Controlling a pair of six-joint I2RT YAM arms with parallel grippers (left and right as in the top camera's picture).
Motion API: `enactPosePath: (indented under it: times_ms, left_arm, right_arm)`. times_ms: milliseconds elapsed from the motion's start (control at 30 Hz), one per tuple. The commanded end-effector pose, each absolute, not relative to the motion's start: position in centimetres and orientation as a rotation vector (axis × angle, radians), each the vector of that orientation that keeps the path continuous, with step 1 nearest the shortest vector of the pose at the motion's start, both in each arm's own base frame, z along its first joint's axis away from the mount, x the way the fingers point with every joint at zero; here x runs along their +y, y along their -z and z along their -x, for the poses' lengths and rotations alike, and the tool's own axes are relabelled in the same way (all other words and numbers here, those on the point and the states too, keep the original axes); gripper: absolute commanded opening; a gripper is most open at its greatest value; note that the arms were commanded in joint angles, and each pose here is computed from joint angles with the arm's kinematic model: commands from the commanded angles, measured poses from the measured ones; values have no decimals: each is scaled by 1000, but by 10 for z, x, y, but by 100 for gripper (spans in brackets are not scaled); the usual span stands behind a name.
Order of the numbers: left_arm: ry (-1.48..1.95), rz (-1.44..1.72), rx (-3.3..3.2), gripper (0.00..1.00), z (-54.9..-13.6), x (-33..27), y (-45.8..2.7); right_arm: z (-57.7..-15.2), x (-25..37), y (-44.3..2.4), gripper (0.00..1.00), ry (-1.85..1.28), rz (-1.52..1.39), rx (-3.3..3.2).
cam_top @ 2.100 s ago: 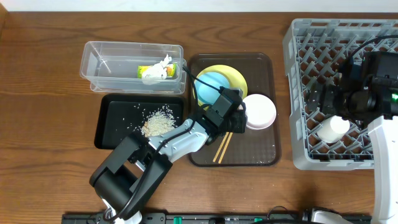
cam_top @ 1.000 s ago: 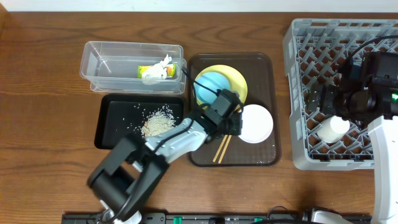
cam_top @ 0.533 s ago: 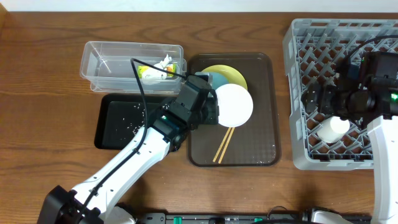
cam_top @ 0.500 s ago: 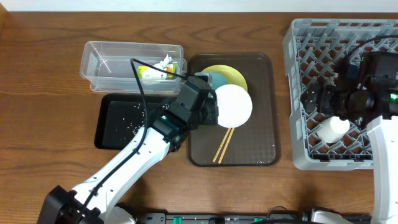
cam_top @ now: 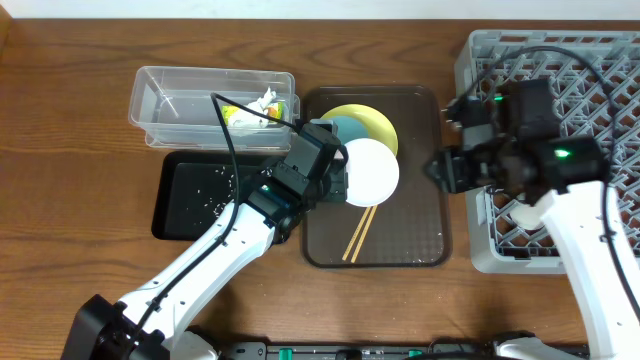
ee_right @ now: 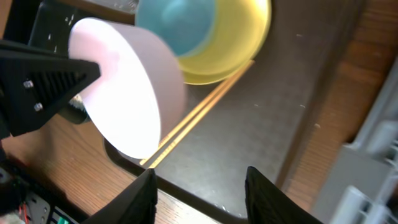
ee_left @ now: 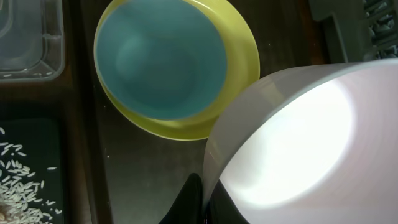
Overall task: Sort waste into correct bins and load items into the dishwasher rack
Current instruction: 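Lift the pink bowl with the left gripper toward the right gripper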
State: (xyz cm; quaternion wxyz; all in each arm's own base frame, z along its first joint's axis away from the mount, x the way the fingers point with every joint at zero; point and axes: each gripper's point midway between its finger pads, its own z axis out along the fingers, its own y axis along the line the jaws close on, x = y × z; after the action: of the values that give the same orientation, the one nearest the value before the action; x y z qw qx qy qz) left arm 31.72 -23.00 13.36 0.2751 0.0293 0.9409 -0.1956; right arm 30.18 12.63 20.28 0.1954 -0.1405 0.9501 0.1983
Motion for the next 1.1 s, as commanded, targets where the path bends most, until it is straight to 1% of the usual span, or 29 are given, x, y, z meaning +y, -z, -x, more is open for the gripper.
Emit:
enactPosePath:
  times_ms: [0,67,100,200,267,333,400,467,500,733,767,800,833,900,933,1067]
  left_arm:
    - [503,-89,2524,6,-319,-228,-133]
    - [503,-89,2524,6,-319,-228,-133]
    - [503,-89,2523,6,-319,-228,-133]
    - [503,-89,2524,6,-319,-228,-133]
    - [503,-89,2524,6,-319,-228,-133]
    - [503,-89,2524,6,-319,-228,-133]
    - [503,-89,2524,6,-319,-228,-133]
    - [503,-89,2524,6,-319,-228,-133]
    - [503,-89,2524,6,-319,-228,-133]
    - [502,-89,2523,7,-319,-228,-133]
    - [503,-89,2523,16,-319,-228,-134]
    - [502,-88,2522,31,-319,-228,-134]
    - [503,-90,2518,44,-319,-227,-135]
    - [494,-129,2495,53,-320,-225,-141]
    - [492,-142,2479,55,-321,-223,-147]
    - [500,-91,2419,57,-324,-203,-173]
  right_arm:
    - [-304,142,-193,41,-517,410,2692]
    - [-306,155,-188,40,-532,434,2699]
    - [-307,161,-185,37,-538,441,2703]
    - [-311,170,-173,37,-518,428,2726]
    - [-315,172,-164,34,-484,397,2752]
    - [-317,176,-156,29,-474,401,2768]
    - [-319,181,-149,15,-470,398,2780]
    - [-321,183,-145,3,-472,385,2789]
    - [-322,183,-144,1,-470,377,2791]
    - [-332,163,-153,1,-301,305,2746]
    - [-334,157,-157,1,-263,294,2727]
    - [-336,152,-162,1,-225,278,2709]
    - [-339,146,-168,1,-181,259,2684]
    - [-344,132,-179,1,-93,221,2632]
    - [-348,124,-186,1,-45,198,2602]
    - [-360,95,-209,1,126,106,2492]
